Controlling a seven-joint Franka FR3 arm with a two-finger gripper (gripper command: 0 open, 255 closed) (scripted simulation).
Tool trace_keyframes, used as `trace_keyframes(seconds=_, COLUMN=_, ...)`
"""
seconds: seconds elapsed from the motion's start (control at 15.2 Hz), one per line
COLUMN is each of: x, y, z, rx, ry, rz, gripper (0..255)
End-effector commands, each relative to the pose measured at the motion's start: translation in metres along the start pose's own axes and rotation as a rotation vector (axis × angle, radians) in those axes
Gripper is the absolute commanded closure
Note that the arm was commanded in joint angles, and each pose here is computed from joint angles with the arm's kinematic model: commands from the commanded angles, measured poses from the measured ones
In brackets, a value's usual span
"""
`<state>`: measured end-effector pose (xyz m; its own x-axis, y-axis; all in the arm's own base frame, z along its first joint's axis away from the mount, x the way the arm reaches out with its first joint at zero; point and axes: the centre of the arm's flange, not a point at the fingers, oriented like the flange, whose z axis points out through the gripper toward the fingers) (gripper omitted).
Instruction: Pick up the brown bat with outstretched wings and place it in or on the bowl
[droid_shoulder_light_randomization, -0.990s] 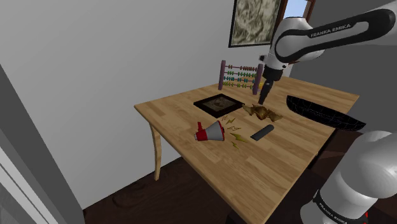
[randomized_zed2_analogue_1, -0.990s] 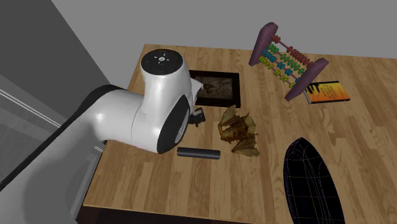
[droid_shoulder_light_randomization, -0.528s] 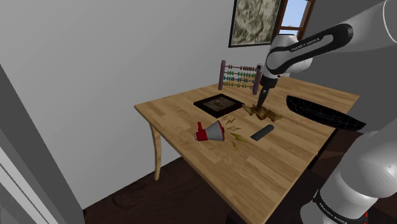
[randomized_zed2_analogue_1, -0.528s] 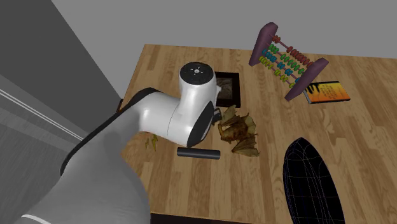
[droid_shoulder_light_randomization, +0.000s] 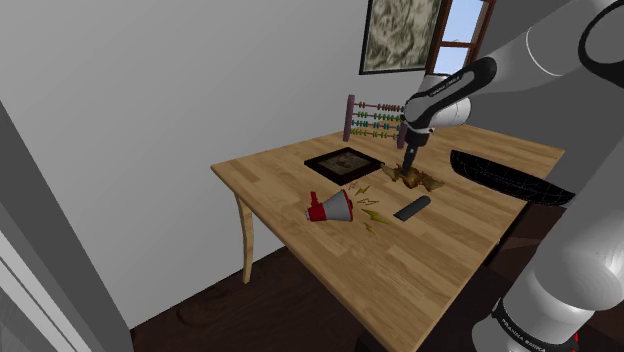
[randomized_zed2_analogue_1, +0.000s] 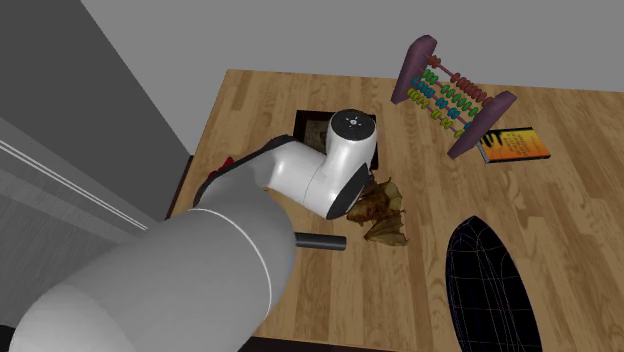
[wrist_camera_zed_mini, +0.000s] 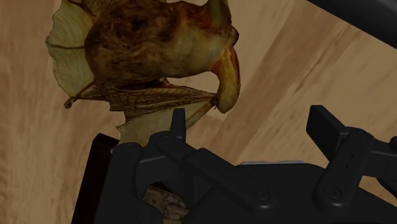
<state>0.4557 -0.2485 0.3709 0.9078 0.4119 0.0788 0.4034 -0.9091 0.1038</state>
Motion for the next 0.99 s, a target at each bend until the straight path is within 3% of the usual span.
trace_keyframes(seconds=0.0, x=0.002, y=0.007, z=0.012, rx=-0.004, ry=0.0, rz=-0.007, gripper=0)
trace_keyframes(seconds=0.46, x=0.002, y=0.007, z=0.047, rx=-0.004, ry=0.0, rz=-0.007, gripper=0)
trace_keyframes(seconds=0.92, x=0.002, y=0.007, z=0.047, rx=-0.004, ry=0.0, rz=-0.007, gripper=0)
